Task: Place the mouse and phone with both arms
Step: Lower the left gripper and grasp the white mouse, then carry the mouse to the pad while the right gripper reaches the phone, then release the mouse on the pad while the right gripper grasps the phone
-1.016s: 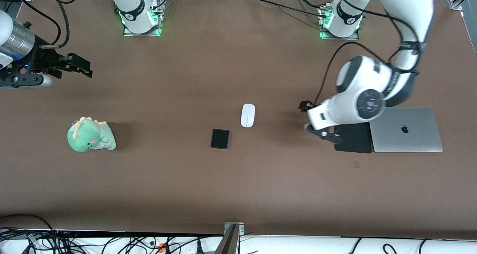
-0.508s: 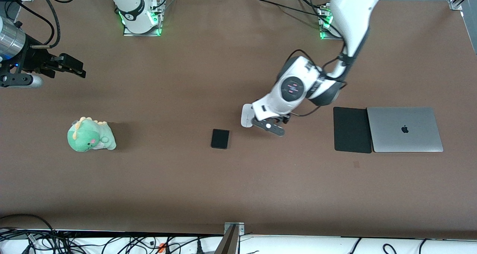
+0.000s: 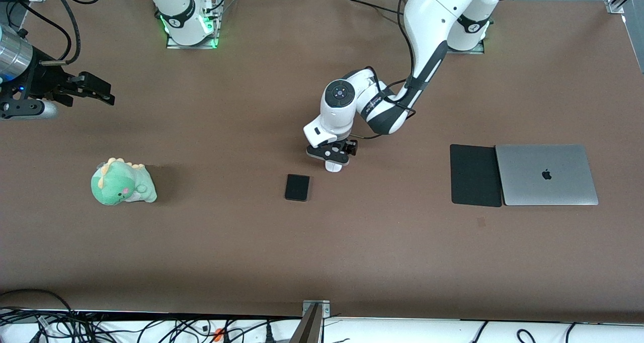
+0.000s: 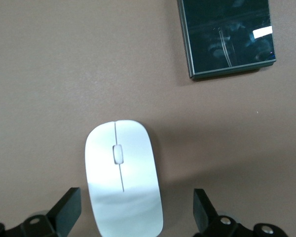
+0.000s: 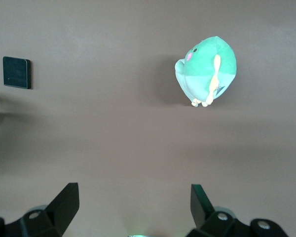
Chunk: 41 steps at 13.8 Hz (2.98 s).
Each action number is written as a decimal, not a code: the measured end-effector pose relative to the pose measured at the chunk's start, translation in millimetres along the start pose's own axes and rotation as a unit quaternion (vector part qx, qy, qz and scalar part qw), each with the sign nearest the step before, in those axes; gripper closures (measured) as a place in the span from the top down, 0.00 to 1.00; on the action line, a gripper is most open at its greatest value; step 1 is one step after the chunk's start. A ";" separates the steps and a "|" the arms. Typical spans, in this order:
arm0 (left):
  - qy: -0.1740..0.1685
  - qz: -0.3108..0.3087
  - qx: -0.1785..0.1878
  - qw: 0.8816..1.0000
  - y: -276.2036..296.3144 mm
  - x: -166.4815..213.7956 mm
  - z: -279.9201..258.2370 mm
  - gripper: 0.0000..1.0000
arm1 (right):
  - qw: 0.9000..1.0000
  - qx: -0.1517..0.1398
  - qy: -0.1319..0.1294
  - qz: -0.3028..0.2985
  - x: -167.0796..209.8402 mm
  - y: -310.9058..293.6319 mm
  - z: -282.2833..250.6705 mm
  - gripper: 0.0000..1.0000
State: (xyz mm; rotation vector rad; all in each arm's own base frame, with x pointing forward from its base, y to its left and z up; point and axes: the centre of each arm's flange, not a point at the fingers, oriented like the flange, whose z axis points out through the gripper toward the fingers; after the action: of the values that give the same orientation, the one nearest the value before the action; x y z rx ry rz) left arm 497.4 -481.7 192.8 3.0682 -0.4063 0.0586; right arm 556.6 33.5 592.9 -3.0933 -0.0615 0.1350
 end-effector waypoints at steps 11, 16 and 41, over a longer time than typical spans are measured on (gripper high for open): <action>-0.015 0.001 0.047 0.999 -15.7 7.8 -1.1 0.62 | 1.000 -0.002 -0.007 -0.028 6.8 -27.7 12.4 1.00; -0.088 -0.113 0.116 0.983 -154.4 46.9 -105.8 0.62 | 0.999 -0.003 -0.023 -0.030 15.5 -47.3 33.0 1.00; -0.121 -0.098 0.047 0.987 -481.5 16.0 -107.7 1.00 | 0.993 0.000 0.109 0.055 96.3 -382.6 397.5 1.00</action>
State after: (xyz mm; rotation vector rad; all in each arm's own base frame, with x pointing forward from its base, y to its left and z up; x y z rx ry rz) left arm 635.0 -16.0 281.4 3.1994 -0.1112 -0.3148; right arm 603.0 436.5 206.7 -3.0884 0.1159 -0.1990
